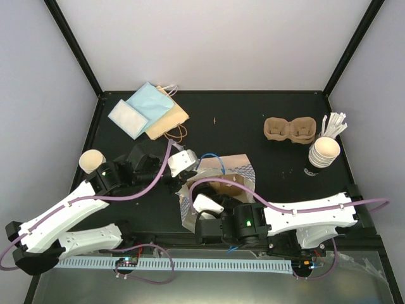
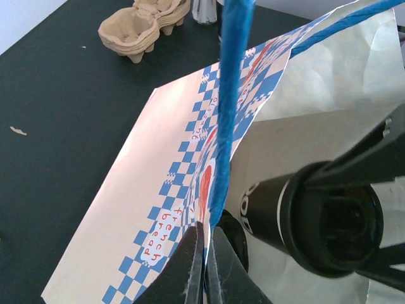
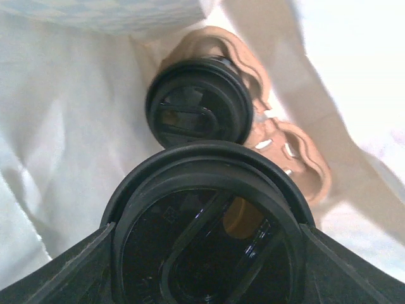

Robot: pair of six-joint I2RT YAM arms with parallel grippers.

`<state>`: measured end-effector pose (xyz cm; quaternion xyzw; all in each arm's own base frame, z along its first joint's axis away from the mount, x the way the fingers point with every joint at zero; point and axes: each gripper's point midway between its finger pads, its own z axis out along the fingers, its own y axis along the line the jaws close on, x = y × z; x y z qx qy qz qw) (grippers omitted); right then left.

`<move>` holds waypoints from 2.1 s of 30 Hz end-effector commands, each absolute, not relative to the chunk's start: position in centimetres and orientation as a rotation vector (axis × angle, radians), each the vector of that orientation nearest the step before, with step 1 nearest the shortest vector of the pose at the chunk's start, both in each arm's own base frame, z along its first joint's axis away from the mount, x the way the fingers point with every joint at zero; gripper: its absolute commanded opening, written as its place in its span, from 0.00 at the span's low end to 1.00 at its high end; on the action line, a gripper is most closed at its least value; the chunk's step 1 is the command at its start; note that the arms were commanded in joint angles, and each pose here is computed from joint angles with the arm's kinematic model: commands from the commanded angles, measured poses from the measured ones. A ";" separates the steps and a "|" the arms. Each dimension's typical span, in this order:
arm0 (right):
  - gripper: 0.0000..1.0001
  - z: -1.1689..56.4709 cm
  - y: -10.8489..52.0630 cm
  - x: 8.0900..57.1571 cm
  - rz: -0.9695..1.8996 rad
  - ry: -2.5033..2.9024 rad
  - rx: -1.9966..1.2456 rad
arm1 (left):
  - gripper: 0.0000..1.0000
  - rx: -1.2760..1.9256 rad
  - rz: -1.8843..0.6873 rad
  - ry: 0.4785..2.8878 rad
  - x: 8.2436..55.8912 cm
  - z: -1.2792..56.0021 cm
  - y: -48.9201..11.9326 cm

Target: Pack the takeout coffee

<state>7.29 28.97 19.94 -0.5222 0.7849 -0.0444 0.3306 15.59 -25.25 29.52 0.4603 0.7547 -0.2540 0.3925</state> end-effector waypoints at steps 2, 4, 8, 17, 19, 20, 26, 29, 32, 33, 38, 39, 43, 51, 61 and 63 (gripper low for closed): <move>0.59 21.2 26.6 9.5 -0.225 2.058 -1.201 | 0.01 1.189 -0.621 1.917 15.3 29.3 -25.4; 0.59 20.9 25.9 9.9 -0.255 2.068 -1.176 | 0.01 1.195 -0.624 1.913 15.2 29.3 -25.6; 0.59 21.0 24.7 11.2 -0.299 2.080 -1.072 | 0.01 1.207 -0.633 1.913 14.9 29.3 -25.9; 0.59 19.3 24.7 12.7 -0.241 2.085 -0.927 | 0.02 1.149 -0.665 1.920 14.6 30.2 -26.7; 0.59 17.9 25.3 12.1 -0.211 2.098 -0.988 | 0.02 1.120 -0.646 1.922 15.0 30.6 -26.6; 0.59 17.4 25.5 11.8 -0.200 2.107 -1.010 | 0.02 1.114 -0.637 1.922 15.2 30.7 -26.5; 0.58 17.2 25.1 12.1 -0.194 2.100 -0.965 | 0.02 1.136 -0.640 1.892 14.8 31.2 -26.4; 0.57 17.8 24.5 12.7 -0.186 2.075 -0.887 | 0.01 1.176 -0.691 1.879 13.8 30.9 -26.7; 0.55 17.8 24.2 13.3 -0.171 2.074 -0.808 | 0.01 1.215 -0.720 1.875 13.0 30.3 -27.0; 0.55 17.8 24.0 13.6 -0.179 2.073 -0.780 | 0.02 1.226 -0.725 1.878 12.8 30.1 -27.1; 0.55 17.8 23.8 14.5 -0.188 2.066 -0.678 | 0.02 1.282 -0.769 1.886 11.4 29.3 -27.8; 0.55 17.8 23.9 14.6 -0.178 2.062 -0.664 | 0.02 1.289 -0.776 1.887 11.2 29.3 -27.9; 0.54 17.4 24.0 15.0 -0.128 2.058 -0.623 | 0.02 1.305 -0.790 1.880 10.4 29.4 -28.6; 0.52 16.6 22.9 15.3 -0.073 2.074 -0.562 | 0.01 1.302 -0.783 1.862 10.1 29.7 -29.3; 0.52 14.7 23.2 14.0 0.040 2.144 -0.611 | 0.01 1.316 -0.785 1.877 9.5 29.1 -30.0; 0.50 14.3 22.7 14.0 0.009 2.164 -0.597 | 0.02 1.316 -0.785 1.875 9.5 29.1 -30.0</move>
